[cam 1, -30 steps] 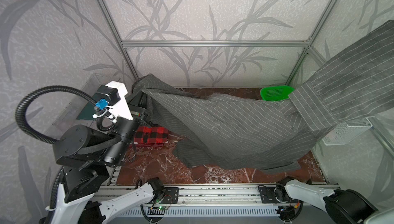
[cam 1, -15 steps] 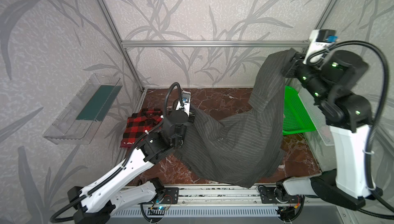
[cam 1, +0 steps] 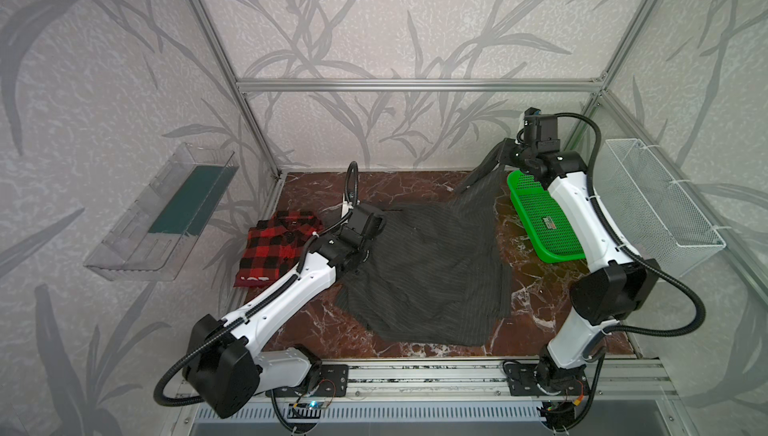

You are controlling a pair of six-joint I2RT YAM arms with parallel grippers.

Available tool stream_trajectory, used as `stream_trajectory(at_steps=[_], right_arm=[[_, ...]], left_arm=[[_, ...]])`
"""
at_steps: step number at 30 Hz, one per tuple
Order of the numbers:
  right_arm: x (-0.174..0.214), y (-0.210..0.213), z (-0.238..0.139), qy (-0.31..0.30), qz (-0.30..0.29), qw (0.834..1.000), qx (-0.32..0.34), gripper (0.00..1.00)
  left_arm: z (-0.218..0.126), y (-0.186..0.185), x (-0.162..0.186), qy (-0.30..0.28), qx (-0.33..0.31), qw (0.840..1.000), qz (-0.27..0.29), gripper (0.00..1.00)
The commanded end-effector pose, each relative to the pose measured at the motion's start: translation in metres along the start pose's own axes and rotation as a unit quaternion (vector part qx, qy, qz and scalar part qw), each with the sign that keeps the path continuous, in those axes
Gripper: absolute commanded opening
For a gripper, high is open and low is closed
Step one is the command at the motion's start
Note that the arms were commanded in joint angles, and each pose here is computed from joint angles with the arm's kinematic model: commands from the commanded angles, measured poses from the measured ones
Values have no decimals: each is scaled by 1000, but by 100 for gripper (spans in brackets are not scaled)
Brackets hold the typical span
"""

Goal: Fold and stack the long sleeve shirts

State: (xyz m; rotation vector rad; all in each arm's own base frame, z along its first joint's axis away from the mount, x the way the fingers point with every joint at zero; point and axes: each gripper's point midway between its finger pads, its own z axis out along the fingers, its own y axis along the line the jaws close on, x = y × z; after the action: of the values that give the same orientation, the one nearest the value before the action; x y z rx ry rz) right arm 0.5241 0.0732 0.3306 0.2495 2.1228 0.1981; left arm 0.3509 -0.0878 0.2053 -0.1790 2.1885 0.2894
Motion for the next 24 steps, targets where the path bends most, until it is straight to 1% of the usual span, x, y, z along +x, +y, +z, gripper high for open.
stream_trajectory(at_steps=[1,5,8,9,10,11,13,16,17,18,20,22,24], right_arm=[[-1,-3,30,3,0,1000,19,0],[6,0,56,22,-29,999,35,0],[10,1,71,46,-51,996,48,0],[8,0,71,51,-56,996,50,7],[6,4,71,56,-60,996,46,17],[5,7,70,62,-64,995,39,24],[2,8,60,69,-55,995,38,41],[-1,15,46,74,-40,996,19,57],[0,19,43,79,-39,996,6,60],[1,19,37,82,-36,996,7,62],[6,17,22,100,-30,994,7,62],[25,20,7,135,-29,990,0,62],[53,31,-2,163,-37,986,-20,62]], left_arm=[[21,2,23,65,-11,997,-40,0],[46,8,38,127,-26,990,-58,0],[61,15,47,168,-54,981,-76,0],[64,16,48,181,-60,979,-76,0],[68,14,50,193,-60,977,-73,0],[71,13,53,204,-61,975,-71,0],[78,11,57,228,-61,969,-73,0],[86,7,61,257,-60,961,-81,0],[88,6,63,265,-60,959,-81,0],[91,6,64,272,-62,957,-81,0],[93,5,64,279,-64,955,-80,0],[94,4,63,282,-61,954,-83,0],[95,2,63,288,-56,952,-89,0]])
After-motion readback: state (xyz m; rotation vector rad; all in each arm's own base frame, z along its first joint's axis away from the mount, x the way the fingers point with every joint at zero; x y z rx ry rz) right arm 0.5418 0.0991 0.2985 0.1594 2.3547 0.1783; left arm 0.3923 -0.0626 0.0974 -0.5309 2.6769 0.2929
